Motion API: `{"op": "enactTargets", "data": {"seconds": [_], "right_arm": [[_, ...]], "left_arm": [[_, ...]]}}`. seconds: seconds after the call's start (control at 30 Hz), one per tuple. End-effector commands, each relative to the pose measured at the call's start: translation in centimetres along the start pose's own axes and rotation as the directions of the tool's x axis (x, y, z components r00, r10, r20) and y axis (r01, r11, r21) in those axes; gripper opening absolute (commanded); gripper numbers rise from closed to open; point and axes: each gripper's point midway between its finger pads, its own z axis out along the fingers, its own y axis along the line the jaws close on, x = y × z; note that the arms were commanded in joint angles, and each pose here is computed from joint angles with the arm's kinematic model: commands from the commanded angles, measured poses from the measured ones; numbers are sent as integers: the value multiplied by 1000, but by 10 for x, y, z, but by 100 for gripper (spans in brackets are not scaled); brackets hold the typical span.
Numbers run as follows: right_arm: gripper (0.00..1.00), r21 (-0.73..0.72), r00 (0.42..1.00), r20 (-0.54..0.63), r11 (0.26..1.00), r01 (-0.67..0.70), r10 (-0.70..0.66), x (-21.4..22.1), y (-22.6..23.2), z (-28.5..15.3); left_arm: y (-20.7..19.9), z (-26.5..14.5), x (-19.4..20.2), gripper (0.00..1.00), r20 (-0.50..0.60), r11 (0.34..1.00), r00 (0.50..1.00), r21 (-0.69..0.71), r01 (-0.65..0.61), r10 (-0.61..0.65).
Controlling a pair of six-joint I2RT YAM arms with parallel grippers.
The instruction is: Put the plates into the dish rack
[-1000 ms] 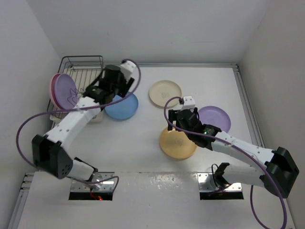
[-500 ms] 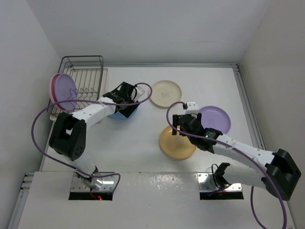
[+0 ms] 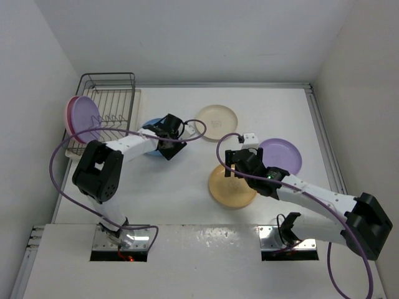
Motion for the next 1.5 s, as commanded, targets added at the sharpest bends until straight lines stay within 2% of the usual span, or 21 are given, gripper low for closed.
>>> {"op": "enactTargets", "data": {"seconds": [0.0, 0.03, 0.1, 0.2, 0.27, 0.33, 0.43, 0.57, 0.63, 0.8, 0.83, 0.87, 0.9, 1.0, 1.07, 1.2, 1.23, 1.27, 1.33, 1.4, 1.47], "right_arm": [[87, 4, 999, 36, 1000, -22, 21, -11, 1, 2], [87, -1, 999, 35, 1000, -24, 24, -11, 2, 1], [87, 0, 999, 40, 1000, -21, 21, -15, 3, 1], [87, 0, 999, 43, 1000, -12, 12, -19, 4, 0], [87, 4, 999, 42, 1000, -9, 8, -19, 2, -1], [87, 16, 999, 47, 1000, -10, 9, -19, -1, -2], [87, 30, 999, 51, 999, -17, 16, -15, -8, -4], [87, 35, 998, 56, 999, -23, 21, -13, -12, -5], [87, 39, 998, 60, 999, -22, 19, -15, -13, -5], [87, 41, 997, 74, 999, -19, 16, -21, -14, -7], [87, 41, 997, 74, 999, -16, 13, -21, -14, -7], [87, 47, 997, 74, 999, -14, 10, -20, -15, -7], [87, 42, 997, 79, 999, -16, 13, -22, -14, -7], [87, 38, 997, 76, 999, -19, 16, -21, -15, -8], [87, 42, 997, 78, 999, -21, 18, -21, -15, -9], [87, 48, 996, 82, 999, -25, 21, -18, -19, -10], [87, 48, 996, 85, 998, -32, 28, -19, -19, -10], [87, 44, 996, 83, 998, -34, 30, -18, -19, -10], [87, 43, 996, 85, 998, -46, 42, -16, -20, -9], [87, 40, 996, 77, 998, -47, 43, -13, -19, -8], [87, 36, 997, 73, 999, -40, 37, -13, -17, -7]], "left_arm": [[2, 12, 0, 48, -13, 999, 999, 1, -37, 37], [-1, 22, 8, 45, -47, 999, 998, 5, -41, 41], [-1, 27, 6, 35, -48, 999, 998, 5, -41, 41], [4, 32, -2, 28, -32, 999, 999, -16, -39, 38], [7, 30, -1, 11, -46, 998, 998, -26, -50, 48], [1, 22, -9, 0, -34, 997, 997, -19, -70, 69], [-6, 7, -5, 0, -7, 995, 996, -11, -94, 94], [-39, -7, 2, 0, 32, 976, 978, 72, -207, 205], [-54, -4, 19, 0, 13, 962, 969, 118, -248, 248], [-86, -16, 34, 0, 21, 927, 946, 197, -320, 322], [-94, -18, 37, 6, 29, 917, 943, 226, -329, 332], [-99, -22, 33, 16, 48, 911, 940, 232, -340, 338], [-104, -27, 33, 37, 58, 898, 928, 239, -371, 368], [-106, -48, 25, 69, 121, 884, 913, 226, -408, 391], [-98, -68, 14, 77, 186, 897, 912, 193, -399, 366], [-53, -92, 5, 81, 230, 968, 953, 111, -226, 196], [-31, -90, 10, 81, 204, 992, 975, 73, -102, 85], [-10, -88, 16, 81, 174, 1000, 984, 3, -29, 28], [18, -84, 29, 76, 137, 988, 982, -70, 139, -129], [31, -75, 47, 75, 76, 961, 971, -142, 236, -228], [27, -63, 61, 73, 29, 941, 952, -150, 305, -304]]}}
